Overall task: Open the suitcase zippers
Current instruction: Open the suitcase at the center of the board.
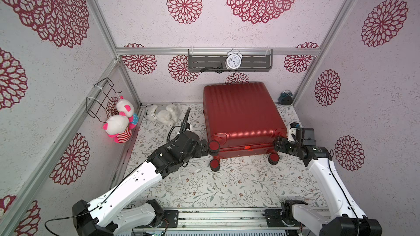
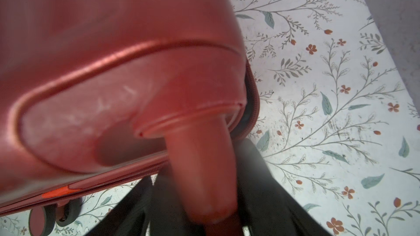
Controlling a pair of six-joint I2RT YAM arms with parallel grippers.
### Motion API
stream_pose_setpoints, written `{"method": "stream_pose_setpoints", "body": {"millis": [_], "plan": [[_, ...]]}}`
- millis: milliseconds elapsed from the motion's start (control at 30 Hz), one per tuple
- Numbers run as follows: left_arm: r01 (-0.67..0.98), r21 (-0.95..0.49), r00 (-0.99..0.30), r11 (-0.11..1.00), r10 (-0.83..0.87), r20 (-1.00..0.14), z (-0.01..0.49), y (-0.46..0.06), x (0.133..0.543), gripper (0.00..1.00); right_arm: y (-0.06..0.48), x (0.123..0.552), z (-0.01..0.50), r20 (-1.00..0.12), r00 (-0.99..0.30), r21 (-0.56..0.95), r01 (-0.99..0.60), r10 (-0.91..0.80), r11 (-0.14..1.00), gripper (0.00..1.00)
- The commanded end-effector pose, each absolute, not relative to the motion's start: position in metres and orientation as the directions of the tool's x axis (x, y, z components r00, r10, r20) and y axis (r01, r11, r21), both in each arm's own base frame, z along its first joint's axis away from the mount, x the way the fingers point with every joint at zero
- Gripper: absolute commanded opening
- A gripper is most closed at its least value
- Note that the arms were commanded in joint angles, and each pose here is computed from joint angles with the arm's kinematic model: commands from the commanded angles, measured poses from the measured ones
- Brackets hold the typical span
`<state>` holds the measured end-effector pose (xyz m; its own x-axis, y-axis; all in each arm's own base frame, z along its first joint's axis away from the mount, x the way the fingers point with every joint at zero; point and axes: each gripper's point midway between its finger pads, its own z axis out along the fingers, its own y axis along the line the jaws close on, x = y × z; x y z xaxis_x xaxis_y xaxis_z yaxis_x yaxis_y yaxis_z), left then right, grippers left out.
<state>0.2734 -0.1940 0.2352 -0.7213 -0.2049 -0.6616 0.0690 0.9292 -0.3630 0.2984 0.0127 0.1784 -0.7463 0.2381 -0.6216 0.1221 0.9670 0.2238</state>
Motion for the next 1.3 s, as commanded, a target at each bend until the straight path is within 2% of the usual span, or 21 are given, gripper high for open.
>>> {"method": "stream_pose_setpoints", "body": {"millis": [0, 100, 300, 467, 533, 800, 1267], "plan": [[0.17, -0.445, -0.729, 0.879, -0.191, -0.657, 0.253, -0.218, 0.291, 0.98, 0.017, 0.307, 0.209, -0.699, -0.677, 0.245, 0.079, 0.232, 0.966, 0.78], [0.158, -0.447, -0.742, 0.88, -0.193, -0.642, 0.248, -0.218, 0.307, 0.98, 0.017, 0.306, 0.211, -0.7, -0.677, 0.242, 0.078, 0.23, 0.967, 0.78], [0.133, -0.449, -0.768, 0.884, -0.194, -0.61, 0.233, -0.22, 0.337, 0.98, 0.021, 0.305, 0.208, -0.697, -0.678, 0.259, 0.064, 0.233, 0.964, 0.63], [0.166, -0.49, -0.802, 0.856, -0.172, -0.572, 0.223, -0.238, 0.355, 0.98, 0.03, 0.296, 0.216, -0.714, -0.662, 0.27, 0.038, 0.227, 0.962, 0.3], [0.185, -0.509, -0.816, 0.841, -0.157, -0.556, 0.219, -0.247, 0.359, 0.98, 0.035, 0.29, 0.218, -0.721, -0.657, 0.269, 0.029, 0.221, 0.963, 0.24], [0.226, -0.597, -0.863, 0.769, -0.126, -0.489, 0.204, -0.276, 0.354, 0.99, 0.036, 0.261, 0.249, -0.78, -0.574, 0.269, 0.052, 0.249, 0.962, 0.13], [0.35, -0.607, -0.859, 0.713, -0.015, -0.512, 0.211, -0.344, 0.294, 0.98, -0.002, 0.215, 0.346, -0.887, -0.34, 0.269, 0.166, 0.311, 0.949, 0.12]]}}
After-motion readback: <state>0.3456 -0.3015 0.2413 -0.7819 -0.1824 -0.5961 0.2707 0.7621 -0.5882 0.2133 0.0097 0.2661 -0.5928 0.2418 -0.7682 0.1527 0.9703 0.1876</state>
